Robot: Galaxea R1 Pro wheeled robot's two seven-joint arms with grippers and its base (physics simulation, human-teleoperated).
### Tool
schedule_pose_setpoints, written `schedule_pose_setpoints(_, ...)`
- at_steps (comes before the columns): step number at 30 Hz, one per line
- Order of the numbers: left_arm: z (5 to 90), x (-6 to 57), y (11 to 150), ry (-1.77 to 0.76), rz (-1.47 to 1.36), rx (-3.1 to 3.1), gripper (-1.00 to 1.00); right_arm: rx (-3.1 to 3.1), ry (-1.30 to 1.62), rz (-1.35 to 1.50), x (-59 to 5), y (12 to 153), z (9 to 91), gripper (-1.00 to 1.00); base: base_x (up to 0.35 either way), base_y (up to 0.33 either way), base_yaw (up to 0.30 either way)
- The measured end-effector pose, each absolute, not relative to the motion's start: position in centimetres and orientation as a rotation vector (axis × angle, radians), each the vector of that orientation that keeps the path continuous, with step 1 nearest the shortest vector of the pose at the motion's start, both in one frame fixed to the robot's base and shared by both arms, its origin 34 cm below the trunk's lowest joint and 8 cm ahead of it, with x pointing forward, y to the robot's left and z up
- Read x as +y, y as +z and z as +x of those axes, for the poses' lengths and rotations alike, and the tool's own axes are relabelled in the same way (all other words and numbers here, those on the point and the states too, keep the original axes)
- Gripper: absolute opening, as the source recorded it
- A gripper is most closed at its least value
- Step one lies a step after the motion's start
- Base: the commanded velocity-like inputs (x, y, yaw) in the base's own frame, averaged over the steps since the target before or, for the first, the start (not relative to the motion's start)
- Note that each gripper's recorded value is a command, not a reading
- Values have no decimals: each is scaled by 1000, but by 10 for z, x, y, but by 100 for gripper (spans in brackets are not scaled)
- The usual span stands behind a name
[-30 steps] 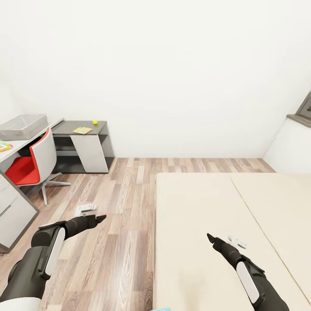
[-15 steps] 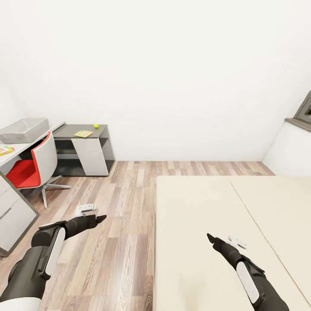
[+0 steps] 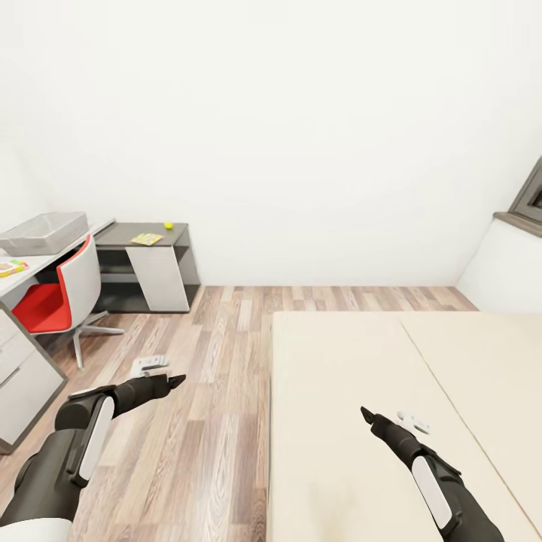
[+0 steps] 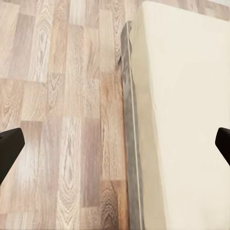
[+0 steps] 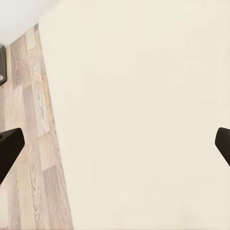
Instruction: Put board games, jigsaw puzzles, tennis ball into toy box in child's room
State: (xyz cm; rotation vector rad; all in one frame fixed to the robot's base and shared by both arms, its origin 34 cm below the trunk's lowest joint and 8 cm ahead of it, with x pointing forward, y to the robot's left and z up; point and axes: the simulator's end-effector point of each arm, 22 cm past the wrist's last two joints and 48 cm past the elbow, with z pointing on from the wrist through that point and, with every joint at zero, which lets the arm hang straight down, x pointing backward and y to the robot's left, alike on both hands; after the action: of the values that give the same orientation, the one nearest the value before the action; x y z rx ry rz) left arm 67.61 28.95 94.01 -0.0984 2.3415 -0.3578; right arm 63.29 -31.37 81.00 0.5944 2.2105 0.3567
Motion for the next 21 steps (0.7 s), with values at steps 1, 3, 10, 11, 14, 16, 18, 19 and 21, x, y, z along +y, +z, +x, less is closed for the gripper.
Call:
schedule_pose_setpoints(1, 676, 289, 941, -358, -98, 2340, 100, 2209, 357, 594, -314, 811, 633, 100, 0, 0, 0)
schedule_pose_setpoints(3, 676, 289, 943, -359, -98, 2336, 100, 2206, 358, 593, -314, 813, 634, 100, 0, 0, 0)
schedule_pose_setpoints(10, 677, 289, 947, -359, -95, 2328, 100, 2194, 366, 587, -313, 818, 636, 100, 0, 0, 21)
schedule_pose_setpoints(11, 677, 289, 948, -360, -96, 2328, 100, 2192, 368, 586, -312, 819, 637, 100, 0, 0, 7)
schedule_pose_setpoints(14, 677, 288, 948, -359, -95, 2328, 100, 2190, 371, 585, -312, 820, 637, 100, 0, 0, 4)
schedule_pose_setpoints(16, 677, 289, 948, -359, -95, 2328, 100, 2191, 369, 586, -312, 819, 637, 100, 0, 0, 2)
schedule_pose_setpoints(18, 677, 289, 948, -359, -96, 2328, 100, 2190, 368, 586, -312, 819, 637, 100, 0, 0, 1)
schedule_pose_setpoints(19, 677, 288, 948, -360, -95, 2328, 100, 2190, 368, 586, -312, 820, 637, 100, 0, 0, 0)
schedule_pose_setpoints(21, 677, 288, 948, -360, -95, 2328, 100, 2192, 366, 588, -313, 819, 637, 100, 0, 0, 0)
